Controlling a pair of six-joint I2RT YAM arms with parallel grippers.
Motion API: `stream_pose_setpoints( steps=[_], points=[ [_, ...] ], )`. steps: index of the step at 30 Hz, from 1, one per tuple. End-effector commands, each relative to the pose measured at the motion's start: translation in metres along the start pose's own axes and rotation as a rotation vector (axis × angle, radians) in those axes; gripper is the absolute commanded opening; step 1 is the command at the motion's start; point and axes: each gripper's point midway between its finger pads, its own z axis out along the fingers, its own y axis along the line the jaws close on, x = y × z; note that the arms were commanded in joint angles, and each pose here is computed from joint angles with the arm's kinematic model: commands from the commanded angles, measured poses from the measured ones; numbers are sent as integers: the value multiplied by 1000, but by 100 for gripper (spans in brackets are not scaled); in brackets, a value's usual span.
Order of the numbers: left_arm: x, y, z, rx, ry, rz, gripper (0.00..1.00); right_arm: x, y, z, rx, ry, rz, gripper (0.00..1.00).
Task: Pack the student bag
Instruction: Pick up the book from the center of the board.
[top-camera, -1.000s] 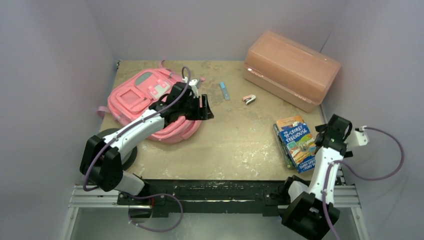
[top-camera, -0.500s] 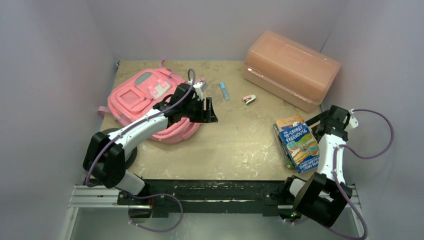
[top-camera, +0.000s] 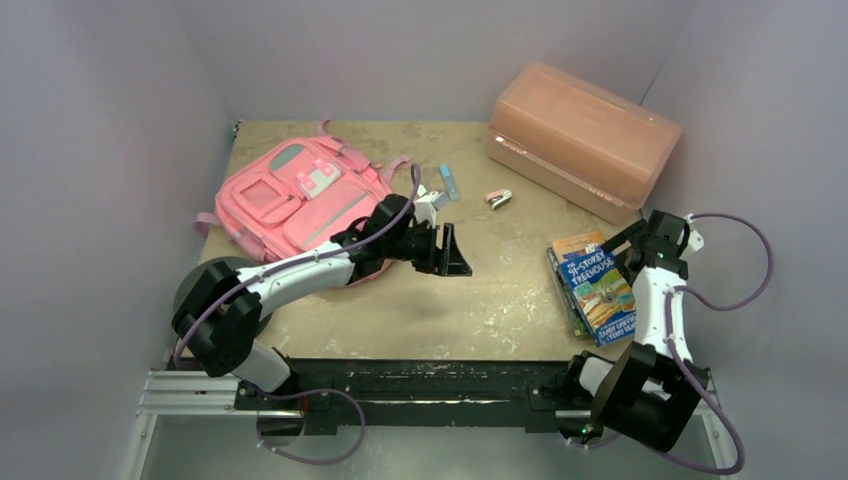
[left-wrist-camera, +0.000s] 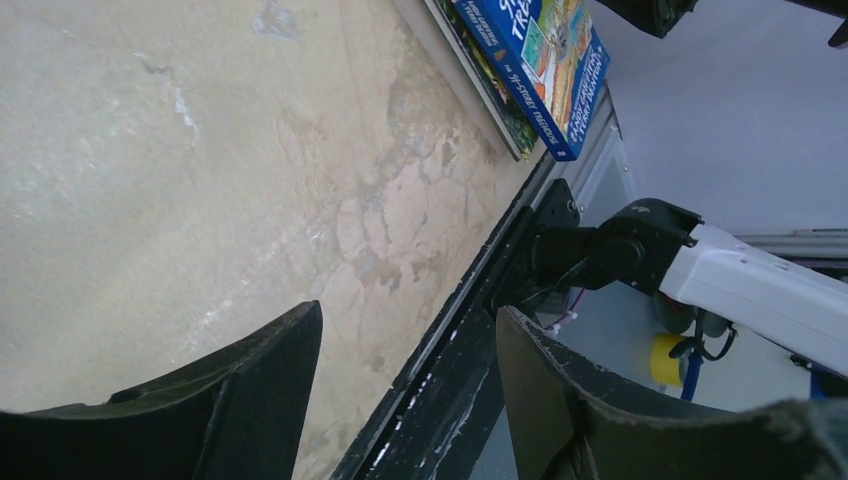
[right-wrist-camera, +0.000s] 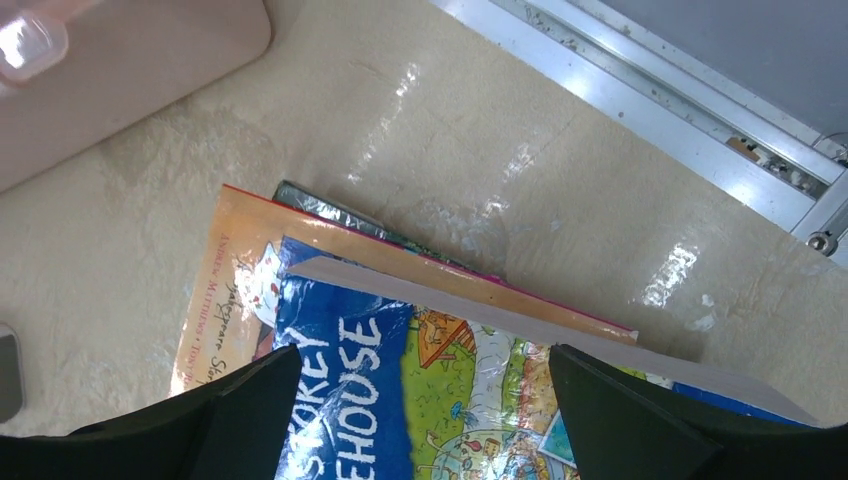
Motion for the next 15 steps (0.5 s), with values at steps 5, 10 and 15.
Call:
stream_pose_setpoints(
  steps=[5, 10, 15],
  points=[
    [-4, -36, 4, 115, -108, 2, 64, -22, 3, 3, -10, -66, 72, 99],
    [2, -40, 14, 128, -133, -36, 64, -8, 10, 1, -68, -11, 67, 99],
    [6, -43, 36, 165, -147, -97, 64, -1, 17, -5, -113, 29, 45, 99]
  ],
)
